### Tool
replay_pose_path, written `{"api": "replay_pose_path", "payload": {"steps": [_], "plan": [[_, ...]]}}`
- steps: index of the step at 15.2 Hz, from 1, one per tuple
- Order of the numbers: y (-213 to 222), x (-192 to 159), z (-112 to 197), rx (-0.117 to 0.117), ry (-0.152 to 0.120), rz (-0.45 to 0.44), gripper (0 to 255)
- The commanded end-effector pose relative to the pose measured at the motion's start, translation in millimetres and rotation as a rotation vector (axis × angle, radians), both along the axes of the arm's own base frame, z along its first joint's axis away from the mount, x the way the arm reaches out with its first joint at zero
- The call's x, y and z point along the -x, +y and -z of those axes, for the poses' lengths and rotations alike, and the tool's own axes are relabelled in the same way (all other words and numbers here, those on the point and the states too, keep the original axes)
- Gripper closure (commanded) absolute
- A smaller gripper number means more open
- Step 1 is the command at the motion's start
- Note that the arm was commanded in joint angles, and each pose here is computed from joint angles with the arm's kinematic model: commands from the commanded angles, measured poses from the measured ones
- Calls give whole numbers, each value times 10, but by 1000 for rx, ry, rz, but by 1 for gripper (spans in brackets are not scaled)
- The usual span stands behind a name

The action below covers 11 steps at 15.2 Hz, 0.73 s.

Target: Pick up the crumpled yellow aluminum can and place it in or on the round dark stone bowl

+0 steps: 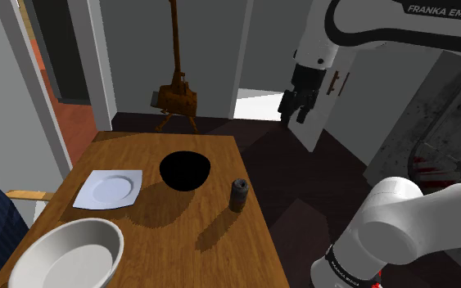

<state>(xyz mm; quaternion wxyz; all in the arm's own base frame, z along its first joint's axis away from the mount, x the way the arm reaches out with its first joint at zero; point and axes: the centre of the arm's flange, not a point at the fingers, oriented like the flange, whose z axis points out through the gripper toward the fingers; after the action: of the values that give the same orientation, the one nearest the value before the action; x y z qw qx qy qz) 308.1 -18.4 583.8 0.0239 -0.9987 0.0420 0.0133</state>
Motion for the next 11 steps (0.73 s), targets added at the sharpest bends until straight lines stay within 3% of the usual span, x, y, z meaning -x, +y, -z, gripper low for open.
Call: {"api": "replay_pose_path", "payload": {"steps": [1, 11], "plan": [[0, 0, 0, 0, 0, 0, 0], [249, -254, 1258, -15, -26, 10, 0]]}}
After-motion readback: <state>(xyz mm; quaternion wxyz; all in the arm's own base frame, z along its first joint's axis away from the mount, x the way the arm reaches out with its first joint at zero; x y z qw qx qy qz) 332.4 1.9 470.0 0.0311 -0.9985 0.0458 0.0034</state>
